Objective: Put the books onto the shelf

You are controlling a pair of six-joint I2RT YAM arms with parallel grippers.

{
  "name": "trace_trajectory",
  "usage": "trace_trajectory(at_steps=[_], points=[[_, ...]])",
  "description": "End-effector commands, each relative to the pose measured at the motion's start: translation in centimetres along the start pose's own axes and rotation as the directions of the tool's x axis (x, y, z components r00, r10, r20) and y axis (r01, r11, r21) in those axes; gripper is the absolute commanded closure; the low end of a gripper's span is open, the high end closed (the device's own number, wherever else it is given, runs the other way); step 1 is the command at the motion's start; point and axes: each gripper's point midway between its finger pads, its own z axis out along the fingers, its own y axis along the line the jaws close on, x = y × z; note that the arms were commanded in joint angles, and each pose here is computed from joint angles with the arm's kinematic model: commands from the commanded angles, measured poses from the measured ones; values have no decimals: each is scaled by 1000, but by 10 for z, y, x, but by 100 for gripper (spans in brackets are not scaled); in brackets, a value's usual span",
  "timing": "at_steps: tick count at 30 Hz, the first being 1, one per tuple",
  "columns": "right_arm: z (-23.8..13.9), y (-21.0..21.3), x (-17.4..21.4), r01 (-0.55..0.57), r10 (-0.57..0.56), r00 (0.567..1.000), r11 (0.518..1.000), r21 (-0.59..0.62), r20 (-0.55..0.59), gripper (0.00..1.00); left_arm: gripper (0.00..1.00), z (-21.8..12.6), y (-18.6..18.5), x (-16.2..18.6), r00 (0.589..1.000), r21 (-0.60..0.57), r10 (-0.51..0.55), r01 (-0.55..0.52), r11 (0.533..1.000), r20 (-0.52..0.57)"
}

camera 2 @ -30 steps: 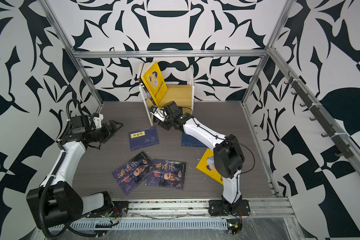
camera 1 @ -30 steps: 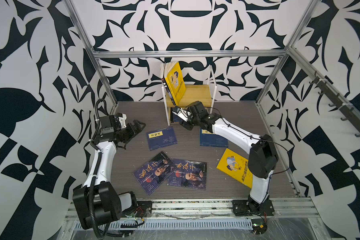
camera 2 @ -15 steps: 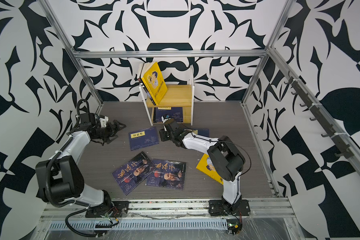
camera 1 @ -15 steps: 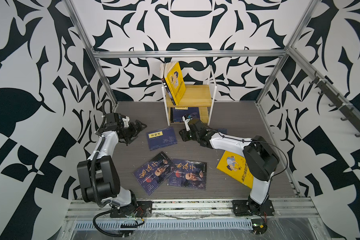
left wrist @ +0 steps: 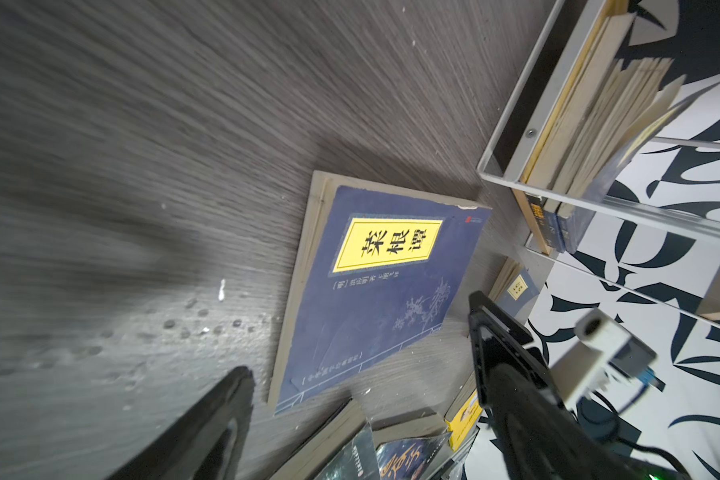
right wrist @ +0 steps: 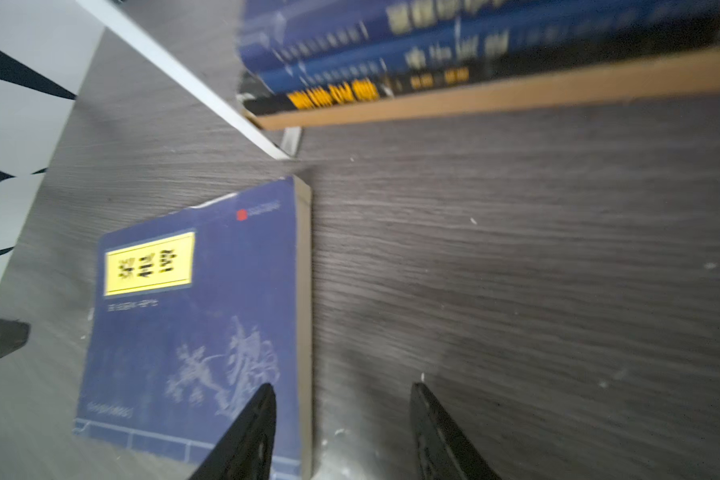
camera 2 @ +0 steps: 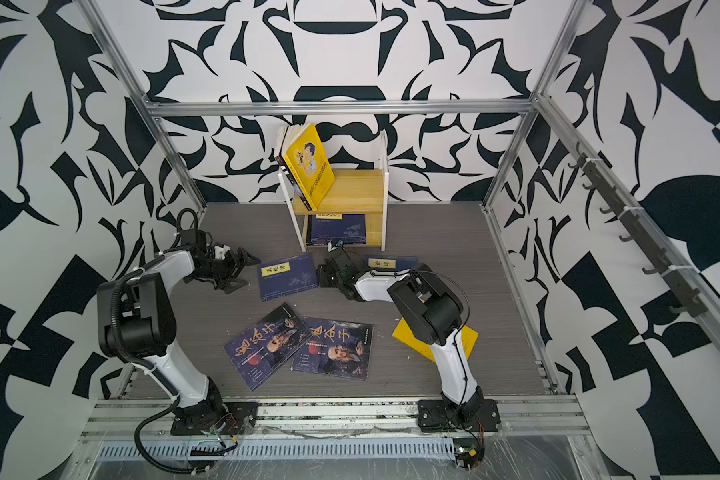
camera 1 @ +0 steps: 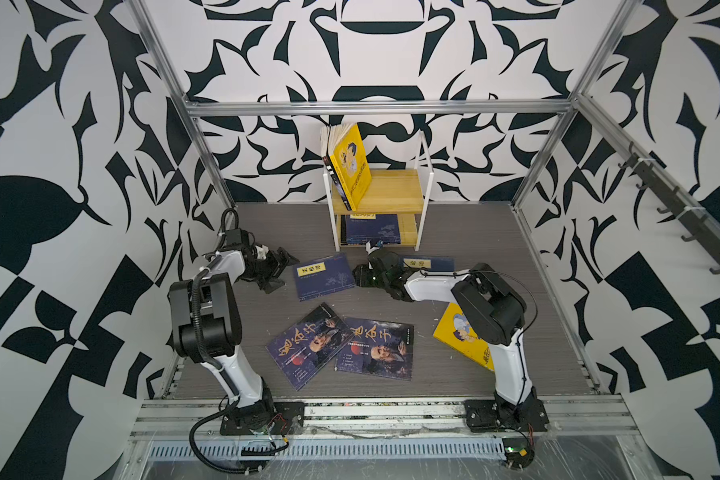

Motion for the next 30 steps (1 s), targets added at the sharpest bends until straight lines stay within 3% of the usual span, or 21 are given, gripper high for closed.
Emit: trace_trajectory(at_steps=[1, 12, 19, 30], points=[[-2, 33, -33, -57, 65, 994, 994, -97, 85, 45, 9, 4, 3, 4, 999, -13, -33, 32, 999, -27], [27, 44, -4, -130, 135, 991, 980, -154, 20, 46, 18, 27, 19, 9, 989, -25, -120, 119, 993, -90], [35, 70, 22, -107, 103, 994, 975, -195, -30, 47, 27, 44, 25, 17, 973, -19, -167, 166, 986, -159], [27, 71, 28, -77, 75, 997, 979, -188, -18, 48, 49, 30, -26, 39, 988, 73, -7, 18, 997, -152]])
